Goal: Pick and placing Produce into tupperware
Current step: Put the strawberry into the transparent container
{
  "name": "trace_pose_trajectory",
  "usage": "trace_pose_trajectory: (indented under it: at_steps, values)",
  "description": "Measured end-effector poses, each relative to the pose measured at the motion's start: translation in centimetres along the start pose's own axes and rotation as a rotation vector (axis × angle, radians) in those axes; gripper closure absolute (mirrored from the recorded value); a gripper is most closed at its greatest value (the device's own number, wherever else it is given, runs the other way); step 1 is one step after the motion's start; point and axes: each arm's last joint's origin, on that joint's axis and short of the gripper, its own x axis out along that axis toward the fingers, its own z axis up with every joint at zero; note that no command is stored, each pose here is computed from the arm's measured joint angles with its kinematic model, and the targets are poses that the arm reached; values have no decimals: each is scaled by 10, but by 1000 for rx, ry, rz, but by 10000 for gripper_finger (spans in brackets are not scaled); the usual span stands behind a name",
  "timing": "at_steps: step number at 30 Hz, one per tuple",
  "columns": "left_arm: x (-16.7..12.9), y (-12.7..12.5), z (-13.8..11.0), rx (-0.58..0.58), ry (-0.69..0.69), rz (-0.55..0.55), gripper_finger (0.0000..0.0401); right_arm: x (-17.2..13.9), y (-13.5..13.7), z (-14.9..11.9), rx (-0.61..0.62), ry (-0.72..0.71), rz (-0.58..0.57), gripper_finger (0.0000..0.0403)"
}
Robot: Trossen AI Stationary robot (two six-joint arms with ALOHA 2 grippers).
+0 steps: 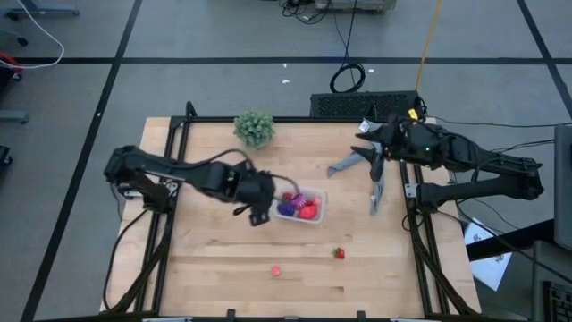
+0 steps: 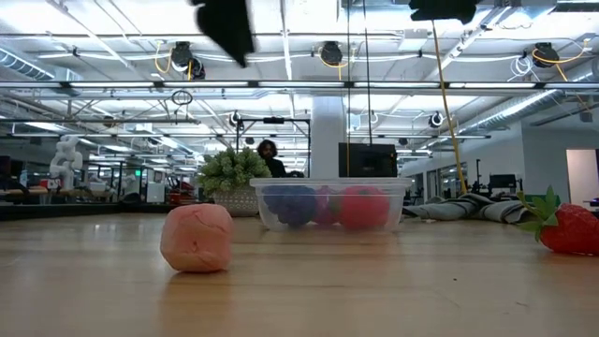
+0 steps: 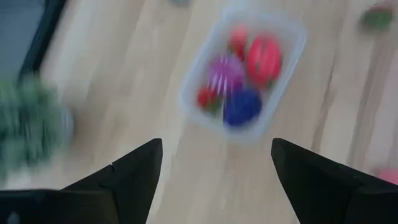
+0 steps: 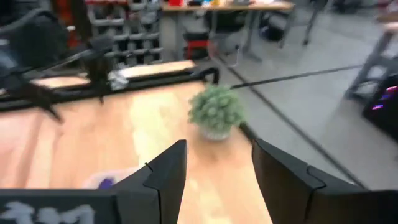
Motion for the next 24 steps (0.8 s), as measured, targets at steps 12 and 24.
trace_pose_trajectory:
  at_steps: [12,24]
  values:
    - [11,-23,-87,-129,112,92,93,16,64,-36,-57,156,651,229]
    - [12,-15,-126,-172,53,204,93,45,123,-122,46,199,776,229]
